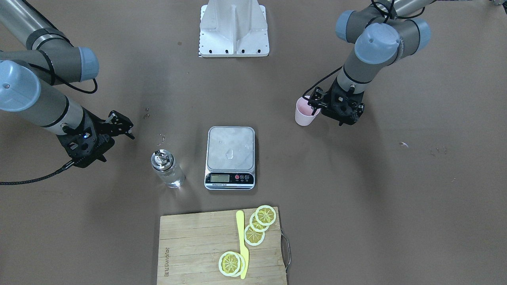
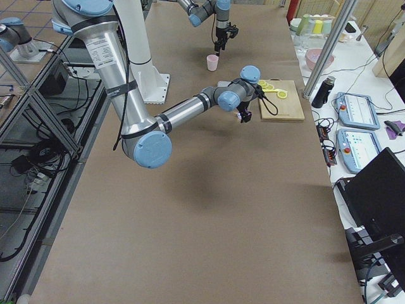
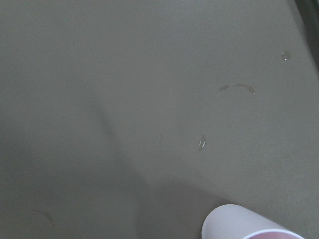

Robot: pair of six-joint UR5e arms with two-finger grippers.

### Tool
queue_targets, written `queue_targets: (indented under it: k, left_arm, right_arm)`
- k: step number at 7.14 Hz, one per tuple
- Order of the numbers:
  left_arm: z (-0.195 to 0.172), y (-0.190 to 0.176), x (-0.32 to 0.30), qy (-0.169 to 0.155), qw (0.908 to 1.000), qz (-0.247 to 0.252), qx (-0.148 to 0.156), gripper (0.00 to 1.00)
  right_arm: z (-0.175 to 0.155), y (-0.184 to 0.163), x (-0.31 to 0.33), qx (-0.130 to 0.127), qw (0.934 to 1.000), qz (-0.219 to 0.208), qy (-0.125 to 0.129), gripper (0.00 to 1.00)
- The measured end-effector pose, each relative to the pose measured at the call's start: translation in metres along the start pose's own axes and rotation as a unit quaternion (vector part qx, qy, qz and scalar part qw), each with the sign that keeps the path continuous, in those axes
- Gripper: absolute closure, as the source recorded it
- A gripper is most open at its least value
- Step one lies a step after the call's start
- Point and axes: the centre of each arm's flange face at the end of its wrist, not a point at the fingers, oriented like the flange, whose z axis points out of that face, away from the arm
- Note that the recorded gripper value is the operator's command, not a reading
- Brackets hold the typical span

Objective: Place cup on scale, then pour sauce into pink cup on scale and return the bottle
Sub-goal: 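Close the left gripper on the pink cup rim, then lift the pink cup with the left gripper and carry it over the scale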

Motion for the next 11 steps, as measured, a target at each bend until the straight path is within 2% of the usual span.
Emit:
queue_targets:
  k: [3,6,7,8,10,11]
  left_arm:
    - [0.007,0.010,0.005,0.007,1.0000,-0.005,-0.001,0.07]
    - [0.028,0.038,0.001,0.017,0.9998,-0.001,0.012,0.07]
    - [0.033,0.042,0.007,0.020,0.9997,-0.004,0.011,0.18]
    - [0.036,0.046,0.015,0.023,0.9997,-0.006,0.009,0.49]
    - [0.036,0.046,0.024,0.030,0.9995,-0.005,0.007,0.86]
    - [0.034,0.046,0.026,0.034,0.9994,-0.003,0.006,1.00]
  right_arm:
    - [0.001,-0.002,-0.004,0.001,1.0000,-0.001,0.000,0.00]
    - [0.001,-0.004,-0.005,0.002,1.0000,-0.001,0.000,0.00]
    - [0.001,-0.004,-0.005,0.002,1.0000,-0.001,0.000,0.00]
    - [0.001,-0.004,-0.005,0.002,1.0000,-0.001,0.000,0.00]
    - [0.001,-0.004,-0.004,0.001,1.0000,0.000,0.000,0.00]
    - [0.002,-0.004,-0.004,0.001,1.0000,0.000,0.001,0.00]
